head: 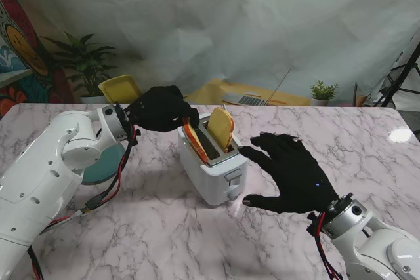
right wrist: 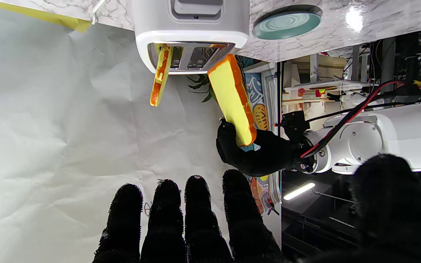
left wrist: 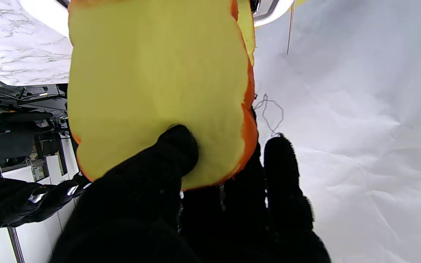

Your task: Toast the toast slices

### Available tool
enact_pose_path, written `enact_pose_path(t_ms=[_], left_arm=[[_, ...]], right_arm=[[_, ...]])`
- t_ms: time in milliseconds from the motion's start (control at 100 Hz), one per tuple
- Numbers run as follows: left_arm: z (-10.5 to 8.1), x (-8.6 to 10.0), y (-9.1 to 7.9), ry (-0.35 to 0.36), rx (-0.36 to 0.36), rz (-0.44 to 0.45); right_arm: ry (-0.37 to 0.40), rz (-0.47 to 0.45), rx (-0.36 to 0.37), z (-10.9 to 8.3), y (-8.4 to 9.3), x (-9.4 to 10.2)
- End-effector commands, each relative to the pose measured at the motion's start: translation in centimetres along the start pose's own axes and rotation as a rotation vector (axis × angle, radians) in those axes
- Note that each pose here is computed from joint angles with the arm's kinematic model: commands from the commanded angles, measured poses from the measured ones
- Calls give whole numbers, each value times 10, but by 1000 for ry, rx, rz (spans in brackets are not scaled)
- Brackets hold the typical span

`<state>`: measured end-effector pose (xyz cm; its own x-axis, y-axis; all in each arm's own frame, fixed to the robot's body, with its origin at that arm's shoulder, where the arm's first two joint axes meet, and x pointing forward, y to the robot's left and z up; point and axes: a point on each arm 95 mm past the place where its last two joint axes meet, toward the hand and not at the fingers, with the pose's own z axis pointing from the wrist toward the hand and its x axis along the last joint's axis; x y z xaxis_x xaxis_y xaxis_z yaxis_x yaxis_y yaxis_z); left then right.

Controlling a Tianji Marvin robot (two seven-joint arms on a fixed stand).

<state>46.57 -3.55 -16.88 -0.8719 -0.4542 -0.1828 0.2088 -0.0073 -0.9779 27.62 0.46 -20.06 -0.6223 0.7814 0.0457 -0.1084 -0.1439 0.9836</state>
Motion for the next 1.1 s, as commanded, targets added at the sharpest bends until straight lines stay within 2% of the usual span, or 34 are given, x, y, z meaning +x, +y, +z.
enact_pose_path(t_ms=[0, 60, 300, 610, 880, 1090], left_arm=[[2, -2, 5, -17, -10, -11], [3, -2, 10, -37, 0, -35], [8, -6, 17, -41, -14, -24], [14, -7, 27, -16, -36, -23], [23, -7, 23, 5, -51, 15], [26, -6, 33, 26, -82, 5]], right_arm=[[0, 0, 12, -3, -2, 1], [-1, 0, 11, -4, -2, 0], [-5, -8, 14, -7, -3, -1], [-16, -4, 16, -11, -5, -3], [-21, -2, 18, -12, -6, -3], [-27, -3, 17, -14, -7, -5]])
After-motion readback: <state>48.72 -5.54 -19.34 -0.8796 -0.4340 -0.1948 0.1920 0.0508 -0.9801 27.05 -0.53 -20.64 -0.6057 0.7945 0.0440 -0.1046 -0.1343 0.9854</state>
